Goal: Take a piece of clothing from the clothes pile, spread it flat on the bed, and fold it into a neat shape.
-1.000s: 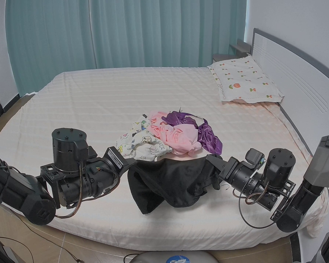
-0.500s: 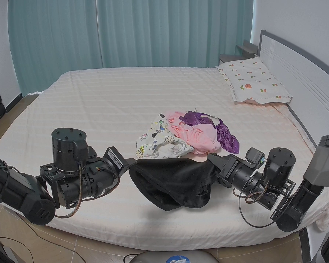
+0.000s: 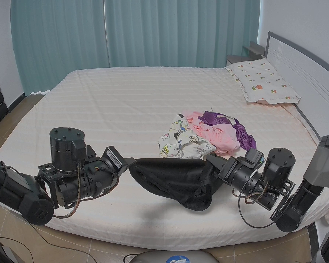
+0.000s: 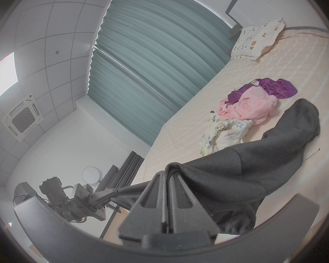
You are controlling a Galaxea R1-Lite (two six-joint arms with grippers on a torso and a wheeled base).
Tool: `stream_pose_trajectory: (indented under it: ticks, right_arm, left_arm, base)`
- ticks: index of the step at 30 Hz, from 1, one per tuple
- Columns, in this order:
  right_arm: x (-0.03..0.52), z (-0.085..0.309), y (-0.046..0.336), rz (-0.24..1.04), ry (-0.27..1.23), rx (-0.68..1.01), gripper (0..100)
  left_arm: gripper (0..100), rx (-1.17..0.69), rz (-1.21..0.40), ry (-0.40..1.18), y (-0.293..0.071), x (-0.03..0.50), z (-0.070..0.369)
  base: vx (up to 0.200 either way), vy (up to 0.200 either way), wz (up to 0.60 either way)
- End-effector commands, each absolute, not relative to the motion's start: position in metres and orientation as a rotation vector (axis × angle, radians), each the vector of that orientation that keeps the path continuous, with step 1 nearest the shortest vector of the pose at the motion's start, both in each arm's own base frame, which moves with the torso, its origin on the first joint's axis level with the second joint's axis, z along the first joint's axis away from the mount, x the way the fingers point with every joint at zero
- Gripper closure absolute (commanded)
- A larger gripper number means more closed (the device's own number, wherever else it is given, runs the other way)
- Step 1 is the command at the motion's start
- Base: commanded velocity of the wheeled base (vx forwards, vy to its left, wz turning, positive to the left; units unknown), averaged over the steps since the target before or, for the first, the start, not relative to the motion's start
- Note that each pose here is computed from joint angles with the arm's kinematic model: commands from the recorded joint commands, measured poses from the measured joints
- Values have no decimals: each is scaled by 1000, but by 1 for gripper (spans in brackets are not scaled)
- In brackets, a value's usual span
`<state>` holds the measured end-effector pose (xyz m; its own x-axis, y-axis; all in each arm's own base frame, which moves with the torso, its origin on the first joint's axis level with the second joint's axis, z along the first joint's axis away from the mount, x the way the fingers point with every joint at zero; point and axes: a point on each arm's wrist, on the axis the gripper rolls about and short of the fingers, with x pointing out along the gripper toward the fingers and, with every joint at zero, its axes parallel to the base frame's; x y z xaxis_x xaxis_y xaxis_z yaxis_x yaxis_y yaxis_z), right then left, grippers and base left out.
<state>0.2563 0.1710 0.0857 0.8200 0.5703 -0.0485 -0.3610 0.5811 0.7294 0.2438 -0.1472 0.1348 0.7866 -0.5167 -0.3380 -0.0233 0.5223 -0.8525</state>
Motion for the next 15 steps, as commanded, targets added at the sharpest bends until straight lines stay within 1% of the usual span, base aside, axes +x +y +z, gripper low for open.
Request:
stream_pose_trajectory:
  ticks: [1, 15]
  right_arm:
    - [256, 87, 171, 560, 280, 782, 100]
    - [255, 85, 174, 567, 289, 779, 100]
  left_arm:
    - [100, -991, -321, 613, -147, 243, 136]
    - [100, -988, -327, 621, -149, 242, 135]
  base:
    - [0, 200, 0]
    - [0, 200, 0]
